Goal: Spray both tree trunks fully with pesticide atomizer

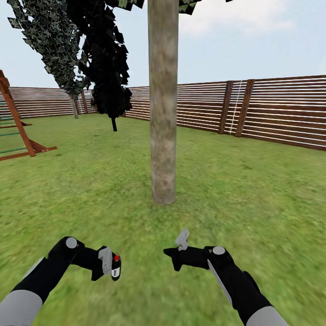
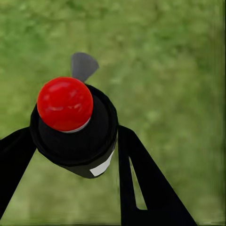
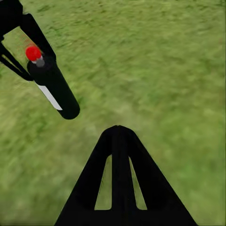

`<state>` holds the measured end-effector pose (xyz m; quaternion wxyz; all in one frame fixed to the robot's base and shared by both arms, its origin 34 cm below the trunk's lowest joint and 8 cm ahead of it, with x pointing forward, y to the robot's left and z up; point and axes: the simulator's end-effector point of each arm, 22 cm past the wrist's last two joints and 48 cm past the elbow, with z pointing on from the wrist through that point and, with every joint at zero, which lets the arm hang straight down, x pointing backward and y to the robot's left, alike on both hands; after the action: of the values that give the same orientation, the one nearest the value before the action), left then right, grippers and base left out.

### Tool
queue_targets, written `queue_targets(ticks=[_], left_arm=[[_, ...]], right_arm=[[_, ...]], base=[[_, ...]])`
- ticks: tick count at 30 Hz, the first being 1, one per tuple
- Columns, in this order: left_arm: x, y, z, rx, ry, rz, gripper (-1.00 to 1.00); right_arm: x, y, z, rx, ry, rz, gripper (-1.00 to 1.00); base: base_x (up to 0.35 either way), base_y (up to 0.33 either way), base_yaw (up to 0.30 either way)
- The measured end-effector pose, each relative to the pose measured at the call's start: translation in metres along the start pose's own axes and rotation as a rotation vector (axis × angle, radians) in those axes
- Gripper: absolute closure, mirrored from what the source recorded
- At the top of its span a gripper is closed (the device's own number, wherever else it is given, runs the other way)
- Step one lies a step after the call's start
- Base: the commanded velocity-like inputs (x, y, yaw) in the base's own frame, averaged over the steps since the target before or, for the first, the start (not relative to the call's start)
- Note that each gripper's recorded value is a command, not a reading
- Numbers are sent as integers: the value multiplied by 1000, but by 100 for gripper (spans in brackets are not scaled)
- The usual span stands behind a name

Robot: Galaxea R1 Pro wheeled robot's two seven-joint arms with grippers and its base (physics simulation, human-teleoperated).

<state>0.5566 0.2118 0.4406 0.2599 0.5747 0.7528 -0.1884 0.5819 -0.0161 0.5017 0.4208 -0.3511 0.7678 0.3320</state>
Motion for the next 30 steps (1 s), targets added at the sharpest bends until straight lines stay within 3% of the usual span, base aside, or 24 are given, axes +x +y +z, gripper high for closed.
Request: queue_targets(ticks=[8,13,22,30], left_arm=[[-19,-8,11,30,-17,22,100],[-41,-7,17,31,-51,38,100],[-95,-26,43,72,-138,67,100],[-104,-30,46,79,-156,72,100]], right_arm=[[-23,24,-4,-87,-35,-49,100],[-25,25,-4,-90,-38,-54,100],[-26,26,-4,-92,-39,-56,100],[-26,26,-4,-93,-39,-56,100]], base=[[0,0,0],[0,0,0],[0,0,0],[0,0,0]])
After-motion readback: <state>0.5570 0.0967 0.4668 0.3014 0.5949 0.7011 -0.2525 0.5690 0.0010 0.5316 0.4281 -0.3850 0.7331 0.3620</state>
